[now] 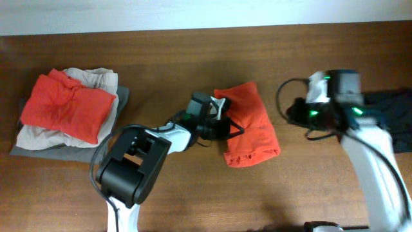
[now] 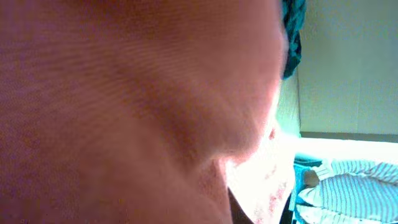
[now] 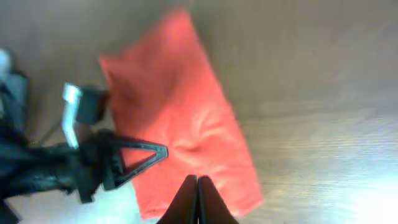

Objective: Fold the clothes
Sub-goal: 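Carry the folded shirt with the left gripper onto the left stack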

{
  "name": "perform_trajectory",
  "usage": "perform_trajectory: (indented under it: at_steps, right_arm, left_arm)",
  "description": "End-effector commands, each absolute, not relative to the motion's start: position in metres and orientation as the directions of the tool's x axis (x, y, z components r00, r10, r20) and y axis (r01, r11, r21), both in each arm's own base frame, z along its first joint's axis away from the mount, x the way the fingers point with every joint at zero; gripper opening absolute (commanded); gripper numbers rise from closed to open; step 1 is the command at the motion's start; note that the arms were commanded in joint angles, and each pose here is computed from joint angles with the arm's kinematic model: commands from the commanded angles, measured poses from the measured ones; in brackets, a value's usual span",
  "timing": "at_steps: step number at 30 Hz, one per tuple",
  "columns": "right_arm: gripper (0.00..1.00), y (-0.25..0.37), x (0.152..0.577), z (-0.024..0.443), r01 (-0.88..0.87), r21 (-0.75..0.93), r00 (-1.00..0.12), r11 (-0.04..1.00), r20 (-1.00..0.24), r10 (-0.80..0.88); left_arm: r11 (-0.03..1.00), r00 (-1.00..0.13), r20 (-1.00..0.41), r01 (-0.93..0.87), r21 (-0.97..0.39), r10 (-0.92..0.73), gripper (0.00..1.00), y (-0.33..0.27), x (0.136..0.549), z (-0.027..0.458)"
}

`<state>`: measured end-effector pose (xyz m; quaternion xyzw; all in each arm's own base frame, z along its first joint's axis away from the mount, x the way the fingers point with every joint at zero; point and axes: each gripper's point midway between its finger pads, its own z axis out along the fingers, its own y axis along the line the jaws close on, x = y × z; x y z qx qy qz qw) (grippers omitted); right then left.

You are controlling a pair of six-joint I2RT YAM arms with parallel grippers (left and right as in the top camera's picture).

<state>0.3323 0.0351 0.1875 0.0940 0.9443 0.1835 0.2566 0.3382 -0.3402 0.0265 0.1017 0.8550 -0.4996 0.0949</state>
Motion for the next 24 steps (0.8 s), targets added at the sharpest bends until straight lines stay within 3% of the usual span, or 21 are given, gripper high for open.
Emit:
perform_trajectory:
  at_steps: [1,7,15,19,24]
  right_arm:
    - [0.04,0.021,0.322,0.233,0.074,0.340,-0.770,0.938,-0.578,0.270]
    - [0.04,0.022,0.311,0.244,0.065,0.340,-0.755,0.938,-0.598,0.269]
    - [0.04,0.022,0.309,0.240,0.072,0.340,-0.767,0.938,-0.582,0.270]
    - [0.04,0.023,0.309,0.241,0.069,0.343,-0.768,0.937,-0.581,0.269]
    - [0.04,0.023,0.308,0.240,0.071,0.342,-0.771,0.937,-0.578,0.269]
  left_arm:
    - [0.402,-0.887,-0.453,0.449,-0.798,0.090,0.01,-0.331,0.353,0.090]
    - [0.438,-0.759,-0.647,0.558,-0.705,-0.075,0.01,-0.287,0.388,0.189]
    - [0.635,-0.383,-0.882,0.616,-0.466,-0.275,0.01,-0.155,0.404,0.343]
    - [0.758,-0.254,-0.920,0.522,-0.391,-0.299,0.01,-0.078,0.403,0.379]
    - [0.856,-0.191,-0.919,0.338,-0.392,-0.345,0.00,0.011,0.407,0.380]
